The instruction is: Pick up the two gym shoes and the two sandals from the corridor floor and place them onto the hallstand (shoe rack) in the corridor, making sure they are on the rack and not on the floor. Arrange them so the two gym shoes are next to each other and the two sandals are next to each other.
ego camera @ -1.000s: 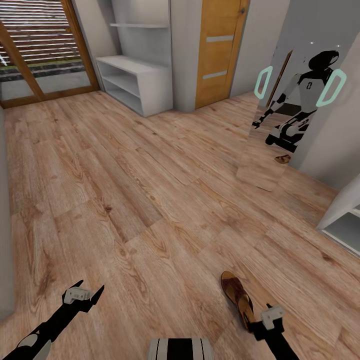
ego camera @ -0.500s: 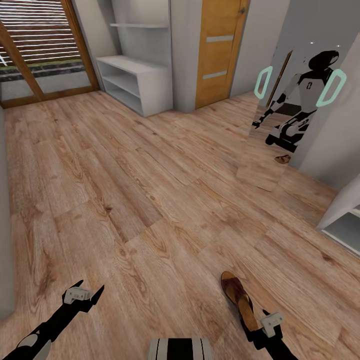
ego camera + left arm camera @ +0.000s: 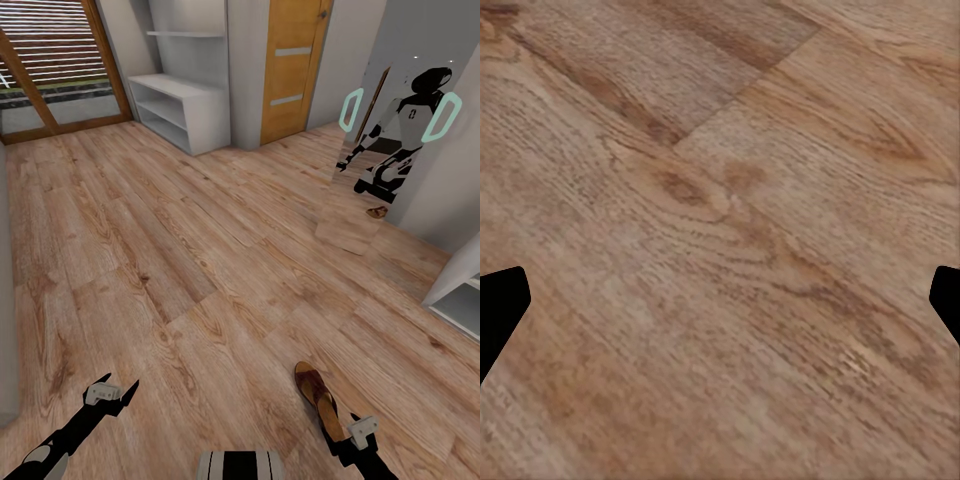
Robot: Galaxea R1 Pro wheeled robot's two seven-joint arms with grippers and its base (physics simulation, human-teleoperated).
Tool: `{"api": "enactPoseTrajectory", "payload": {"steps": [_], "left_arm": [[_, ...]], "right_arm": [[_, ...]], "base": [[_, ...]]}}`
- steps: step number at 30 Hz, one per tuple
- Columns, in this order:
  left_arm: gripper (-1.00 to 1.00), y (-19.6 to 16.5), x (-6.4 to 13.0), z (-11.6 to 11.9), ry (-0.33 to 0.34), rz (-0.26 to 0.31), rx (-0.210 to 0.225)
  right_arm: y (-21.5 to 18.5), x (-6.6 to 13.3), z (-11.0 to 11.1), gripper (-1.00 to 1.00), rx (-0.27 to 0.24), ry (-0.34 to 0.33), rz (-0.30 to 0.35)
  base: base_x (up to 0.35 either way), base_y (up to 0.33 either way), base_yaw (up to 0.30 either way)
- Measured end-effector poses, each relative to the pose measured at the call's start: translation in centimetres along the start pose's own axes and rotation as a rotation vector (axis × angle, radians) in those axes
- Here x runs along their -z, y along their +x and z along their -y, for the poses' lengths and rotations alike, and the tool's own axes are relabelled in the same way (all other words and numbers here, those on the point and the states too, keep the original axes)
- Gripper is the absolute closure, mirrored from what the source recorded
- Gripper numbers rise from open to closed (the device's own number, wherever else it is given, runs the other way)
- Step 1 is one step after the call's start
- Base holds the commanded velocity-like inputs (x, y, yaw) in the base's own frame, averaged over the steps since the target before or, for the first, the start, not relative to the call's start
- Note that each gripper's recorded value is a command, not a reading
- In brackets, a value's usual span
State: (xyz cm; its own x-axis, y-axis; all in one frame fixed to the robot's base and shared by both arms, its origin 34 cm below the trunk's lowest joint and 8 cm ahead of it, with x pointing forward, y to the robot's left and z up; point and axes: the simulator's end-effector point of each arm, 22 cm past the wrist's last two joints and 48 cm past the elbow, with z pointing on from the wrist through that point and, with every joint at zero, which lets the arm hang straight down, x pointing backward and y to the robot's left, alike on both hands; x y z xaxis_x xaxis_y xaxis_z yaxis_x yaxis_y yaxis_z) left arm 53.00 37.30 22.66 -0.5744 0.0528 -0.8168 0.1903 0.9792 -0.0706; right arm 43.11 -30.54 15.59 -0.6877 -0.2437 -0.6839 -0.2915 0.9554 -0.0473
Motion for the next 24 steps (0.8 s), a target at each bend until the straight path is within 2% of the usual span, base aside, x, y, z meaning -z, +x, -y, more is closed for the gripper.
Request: {"api": "enactPoseTrajectory", "payload": {"steps": [4,14,24], "left_arm": [[-1.00,0.0,0.0,0.0,0.000,0.000,0.000],[-1.00,2.2,-0.2,0.1,0.002,-0.040,0.008],[-1.00,2.2,-0.2,0.1,0.002,-0.040,0.008]], "right_arm": [[0.0,0.0,0.2,-1.00,0.000,0.004,0.000],[2.2,0.1,0.8,-1.00,-0.001,0.008,-0.043],[2.2,0.2,1.1,-1.00,0.000,0.011,-0.043]], "base": [[0.000,0.000,0.000],[0.000,0.000,0.000],[0.000,0.000,0.000]]}}
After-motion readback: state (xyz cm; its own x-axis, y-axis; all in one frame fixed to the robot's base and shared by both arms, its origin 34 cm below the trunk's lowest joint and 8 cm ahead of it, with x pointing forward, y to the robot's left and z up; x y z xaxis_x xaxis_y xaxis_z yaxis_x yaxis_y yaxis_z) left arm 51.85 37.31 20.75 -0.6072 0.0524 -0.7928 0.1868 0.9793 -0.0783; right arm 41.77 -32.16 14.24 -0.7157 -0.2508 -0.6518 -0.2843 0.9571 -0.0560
